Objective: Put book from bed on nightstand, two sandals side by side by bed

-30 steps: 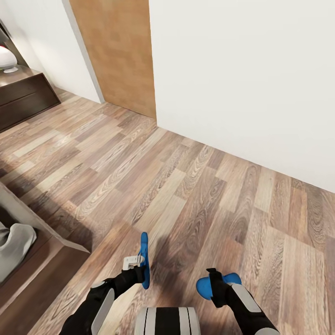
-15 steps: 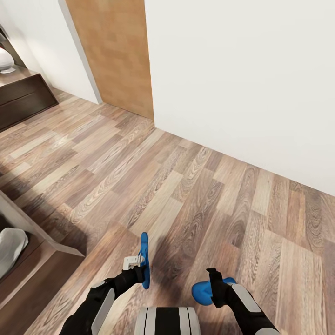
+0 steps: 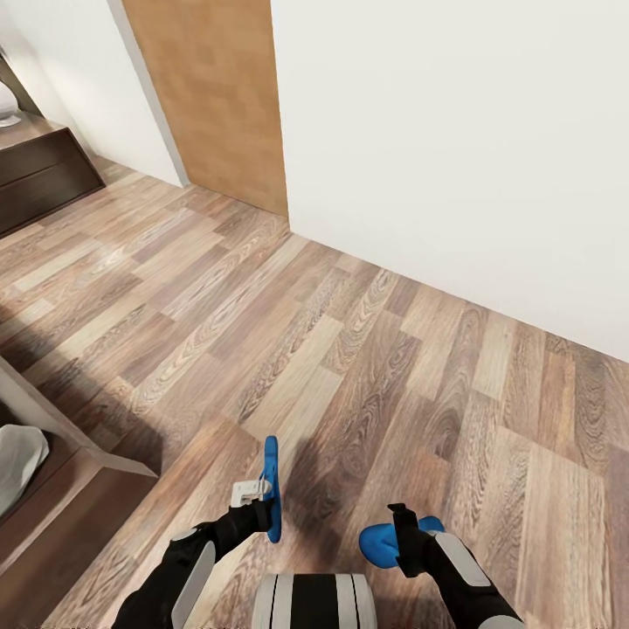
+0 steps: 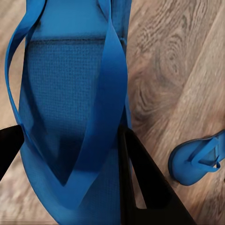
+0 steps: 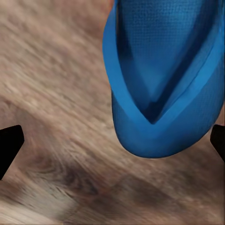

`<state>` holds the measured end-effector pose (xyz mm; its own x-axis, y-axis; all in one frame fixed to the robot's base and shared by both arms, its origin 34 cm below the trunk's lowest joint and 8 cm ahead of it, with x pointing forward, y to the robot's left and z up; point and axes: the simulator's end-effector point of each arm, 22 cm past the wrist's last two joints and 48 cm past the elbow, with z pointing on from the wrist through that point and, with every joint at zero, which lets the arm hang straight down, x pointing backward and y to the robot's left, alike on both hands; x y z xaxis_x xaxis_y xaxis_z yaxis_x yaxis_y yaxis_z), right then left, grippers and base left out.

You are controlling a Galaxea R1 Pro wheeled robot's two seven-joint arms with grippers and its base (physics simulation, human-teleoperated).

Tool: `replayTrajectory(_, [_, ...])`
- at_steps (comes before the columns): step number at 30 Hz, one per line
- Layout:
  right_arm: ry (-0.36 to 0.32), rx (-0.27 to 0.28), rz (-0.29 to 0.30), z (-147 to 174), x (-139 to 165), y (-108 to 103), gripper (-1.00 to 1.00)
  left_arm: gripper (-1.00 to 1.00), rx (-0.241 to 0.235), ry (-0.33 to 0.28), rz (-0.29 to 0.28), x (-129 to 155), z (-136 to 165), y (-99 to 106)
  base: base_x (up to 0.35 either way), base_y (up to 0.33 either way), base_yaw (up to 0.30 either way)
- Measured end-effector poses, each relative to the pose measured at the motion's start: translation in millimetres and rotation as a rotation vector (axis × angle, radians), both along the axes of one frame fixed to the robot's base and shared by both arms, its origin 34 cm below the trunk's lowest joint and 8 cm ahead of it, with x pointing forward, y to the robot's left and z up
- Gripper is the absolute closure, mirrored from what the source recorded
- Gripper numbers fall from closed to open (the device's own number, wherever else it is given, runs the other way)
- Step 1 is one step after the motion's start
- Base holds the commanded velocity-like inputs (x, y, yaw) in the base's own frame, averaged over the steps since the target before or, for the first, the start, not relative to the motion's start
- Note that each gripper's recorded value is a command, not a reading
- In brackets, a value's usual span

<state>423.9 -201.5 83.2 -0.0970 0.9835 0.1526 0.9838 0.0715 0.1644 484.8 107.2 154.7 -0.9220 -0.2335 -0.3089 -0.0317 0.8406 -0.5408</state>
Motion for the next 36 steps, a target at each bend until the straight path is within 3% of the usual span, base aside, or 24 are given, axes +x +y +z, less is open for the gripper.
replayTrajectory(8, [0.033, 0.000, 0.000, -12, -14, 0, -1.00, 1.00, 0.000, 0.033, 0.001, -11, -14, 0, 0.000, 0.000, 0.000])
replayTrajectory(36, [0.045, 0.000, 0.000, -16, -19, 0, -1.00, 1.00, -0.001, 0.045, 0.001, -16, -19, 0, 0.012, 0.000, 0.000])
